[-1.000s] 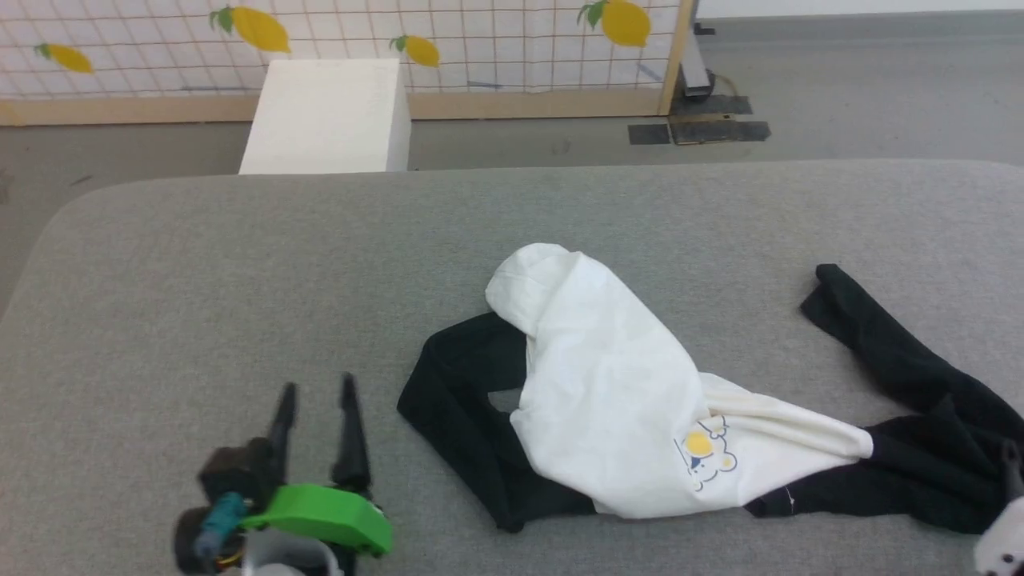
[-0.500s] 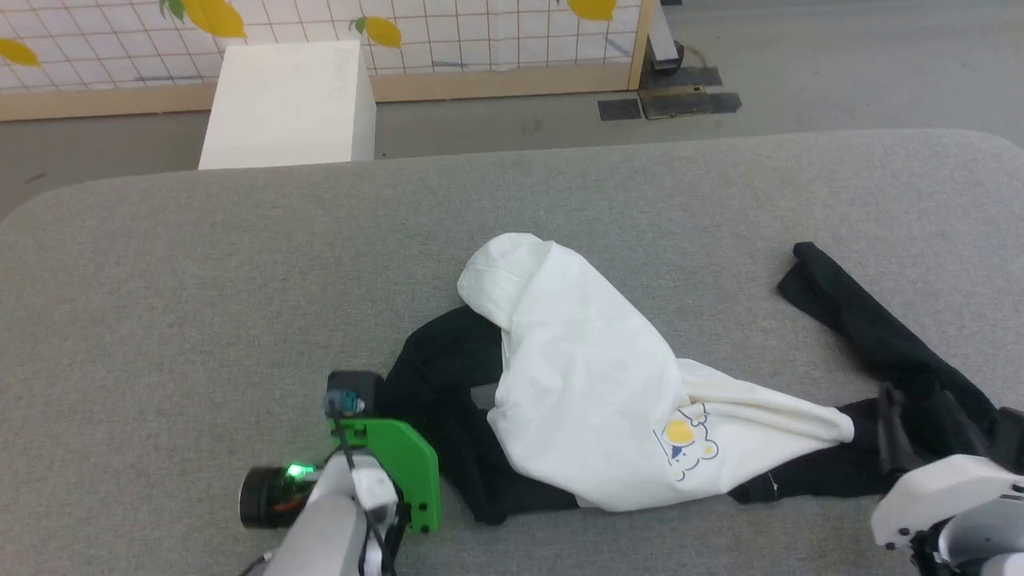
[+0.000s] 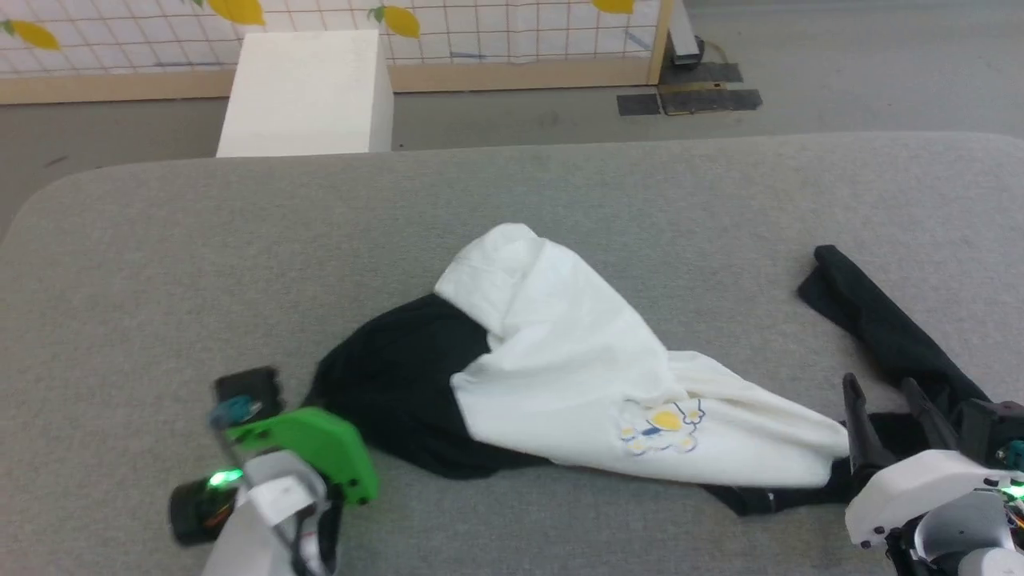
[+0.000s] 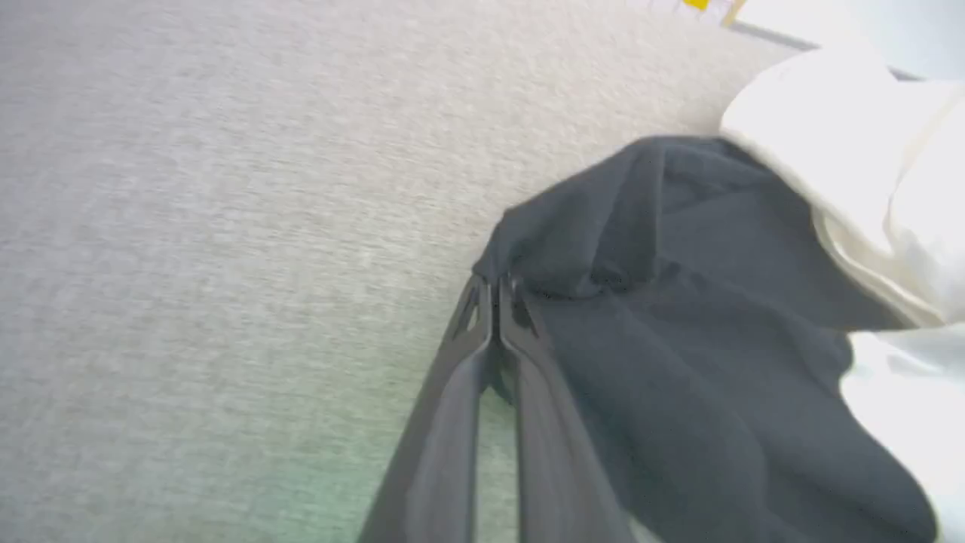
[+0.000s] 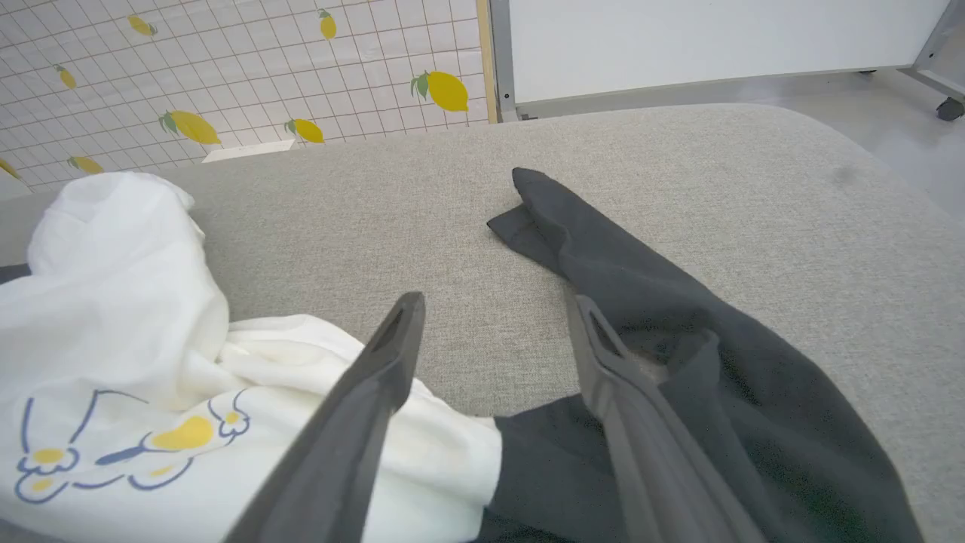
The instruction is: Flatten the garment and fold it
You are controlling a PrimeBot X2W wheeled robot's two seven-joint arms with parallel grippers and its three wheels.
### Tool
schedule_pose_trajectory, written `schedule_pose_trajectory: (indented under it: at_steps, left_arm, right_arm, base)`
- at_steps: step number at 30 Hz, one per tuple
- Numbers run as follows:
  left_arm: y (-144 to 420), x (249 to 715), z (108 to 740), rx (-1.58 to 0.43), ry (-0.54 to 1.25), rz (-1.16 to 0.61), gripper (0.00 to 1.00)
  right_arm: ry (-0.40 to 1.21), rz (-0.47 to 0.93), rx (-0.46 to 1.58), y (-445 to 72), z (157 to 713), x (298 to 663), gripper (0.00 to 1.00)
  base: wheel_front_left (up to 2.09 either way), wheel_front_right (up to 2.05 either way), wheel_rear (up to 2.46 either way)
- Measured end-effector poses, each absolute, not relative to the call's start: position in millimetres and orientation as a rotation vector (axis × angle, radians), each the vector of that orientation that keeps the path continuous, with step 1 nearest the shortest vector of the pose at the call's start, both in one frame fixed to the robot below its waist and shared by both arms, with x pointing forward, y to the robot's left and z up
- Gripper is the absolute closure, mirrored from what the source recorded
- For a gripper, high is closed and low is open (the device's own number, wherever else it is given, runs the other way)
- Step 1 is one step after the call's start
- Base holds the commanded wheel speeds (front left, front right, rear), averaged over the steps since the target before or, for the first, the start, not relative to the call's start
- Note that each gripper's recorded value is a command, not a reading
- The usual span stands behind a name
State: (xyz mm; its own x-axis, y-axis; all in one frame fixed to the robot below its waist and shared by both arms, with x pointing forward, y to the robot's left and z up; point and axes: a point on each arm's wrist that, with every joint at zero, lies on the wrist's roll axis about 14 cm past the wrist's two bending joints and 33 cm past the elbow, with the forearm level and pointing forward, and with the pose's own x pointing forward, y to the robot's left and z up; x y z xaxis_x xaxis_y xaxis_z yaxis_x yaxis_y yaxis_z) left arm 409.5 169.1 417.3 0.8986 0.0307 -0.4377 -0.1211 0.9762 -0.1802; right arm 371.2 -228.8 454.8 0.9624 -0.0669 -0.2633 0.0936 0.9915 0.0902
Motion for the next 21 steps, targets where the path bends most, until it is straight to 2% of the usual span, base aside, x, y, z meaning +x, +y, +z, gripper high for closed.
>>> schedule_pose_trajectory:
  at_steps: [5,10,11,12,14,18,21]
  left_arm:
    - [226.3,373.3,414.9,-0.236,0.411,0.268,1.00]
    - [260.5,324.2,401.4,-0.268,0.458,0.410,1.00]
    - [264.4,314.1,397.6,-0.273,0.475,0.431,0.62]
    - [266.5,305.7,395.1,-0.280,0.487,0.442,0.00]
    - [267.5,301.5,402.4,-0.308,0.441,0.442,0.00]
    - [272.4,312.4,446.1,-0.308,0.180,0.413,0.00]
    - [276.0,314.8,466.1,-0.260,0.052,0.405,0.00]
  right_arm:
    - [0.254,-0.034,0.099,-213.3,458.0,378.9,0.00]
    - [0.266,0.021,0.088,-195.5,458.1,383.6,0.00]
    - [0.274,0.037,0.083,-190.2,456.9,383.7,0.00]
    - [0.280,0.060,0.077,-182.7,456.1,384.3,0.00]
    - [0.278,0.117,0.062,-164.1,458.4,387.1,0.00]
    - [0.248,0.282,0.029,-107.6,468.9,395.3,0.00]
    - [0.222,0.407,-0.011,-63.9,480.4,407.5,0.00]
  base:
    - [0.00,0.00,0.00]
    - [0.00,0.00,0.00]
    - [0.00,0.00,0.00]
    - [0.00,0.00,0.00]
    - [0.00,0.00,0.00]
    - [0.00,0.00,0.00]
    - [0.00,0.00,0.00]
